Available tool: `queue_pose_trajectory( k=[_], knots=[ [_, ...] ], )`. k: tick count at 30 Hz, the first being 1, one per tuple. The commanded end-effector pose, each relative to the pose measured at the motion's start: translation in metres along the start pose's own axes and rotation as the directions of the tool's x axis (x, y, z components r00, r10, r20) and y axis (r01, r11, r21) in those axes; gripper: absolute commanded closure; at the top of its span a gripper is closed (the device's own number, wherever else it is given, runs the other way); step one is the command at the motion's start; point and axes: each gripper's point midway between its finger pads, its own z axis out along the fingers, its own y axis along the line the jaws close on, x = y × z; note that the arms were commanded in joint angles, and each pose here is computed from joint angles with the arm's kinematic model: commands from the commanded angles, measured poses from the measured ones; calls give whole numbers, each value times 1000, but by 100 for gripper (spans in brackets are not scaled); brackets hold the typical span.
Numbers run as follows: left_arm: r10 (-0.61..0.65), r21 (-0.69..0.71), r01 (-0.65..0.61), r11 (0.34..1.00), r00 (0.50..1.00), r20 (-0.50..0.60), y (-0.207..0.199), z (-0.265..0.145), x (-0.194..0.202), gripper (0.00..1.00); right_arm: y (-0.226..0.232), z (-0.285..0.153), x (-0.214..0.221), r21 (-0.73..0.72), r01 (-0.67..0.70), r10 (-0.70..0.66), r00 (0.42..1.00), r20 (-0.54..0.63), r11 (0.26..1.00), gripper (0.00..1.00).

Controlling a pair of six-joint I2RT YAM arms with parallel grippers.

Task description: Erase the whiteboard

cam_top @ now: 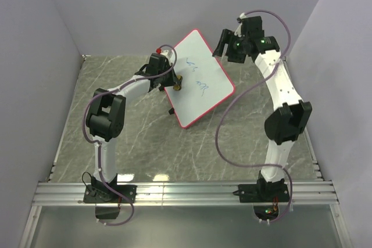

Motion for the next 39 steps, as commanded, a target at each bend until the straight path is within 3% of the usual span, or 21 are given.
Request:
queue_pose_trajectory(
  k=[1, 3, 8, 15, 18, 19, 21, 26, 29, 35, 39],
  knots=[
    [10, -10, -11, 1000, 996, -91, -4, -9, 29, 100, -32, 15, -15, 34, -103, 104, 994, -17, 994, 19],
    [12, -10, -13, 1000, 996, -91, -5, -11, 28, 100, -32, 21, -21, 1, -110, 110, 994, -26, 994, 21],
    [13, -7, -13, 1000, 996, -85, -8, -12, 24, 100, -13, 43, 14, -147, -136, 110, 980, -168, 980, 26],
    [9, -4, -10, 1000, 996, -88, -12, -9, 26, 100, 17, 34, 45, -254, -112, 61, 978, -200, 961, 28],
    [8, 7, -8, 1000, 997, -79, -19, -8, 22, 100, 13, 37, 56, -251, -123, 68, 973, -220, 960, 47],
    [14, 12, -13, 1000, 997, -71, -24, -9, 17, 100, 12, 37, 59, -246, -123, 66, 972, -225, 961, 60],
    [31, 20, -30, 999, 997, -67, -33, -7, 14, 100, 9, 39, 66, -232, -127, 71, 969, -238, 964, 77],
    [65, 82, -62, 995, 997, -38, -74, -7, -3, 100, 7, 41, 79, -226, -134, 71, 961, -267, 965, 100],
    [84, 153, -77, 985, 996, -35, -108, -11, 0, 100, 8, 42, 84, -226, -135, 69, 958, -279, 965, 100],
    [142, 329, -97, 939, 983, -115, -183, -24, 49, 100, 12, 47, 88, -227, -131, 61, 955, -290, 965, 100],
    [138, 370, -63, 927, 974, -179, -188, -33, 80, 100, 13, 48, 89, -224, -125, 56, 955, -291, 966, 100]
  ],
)
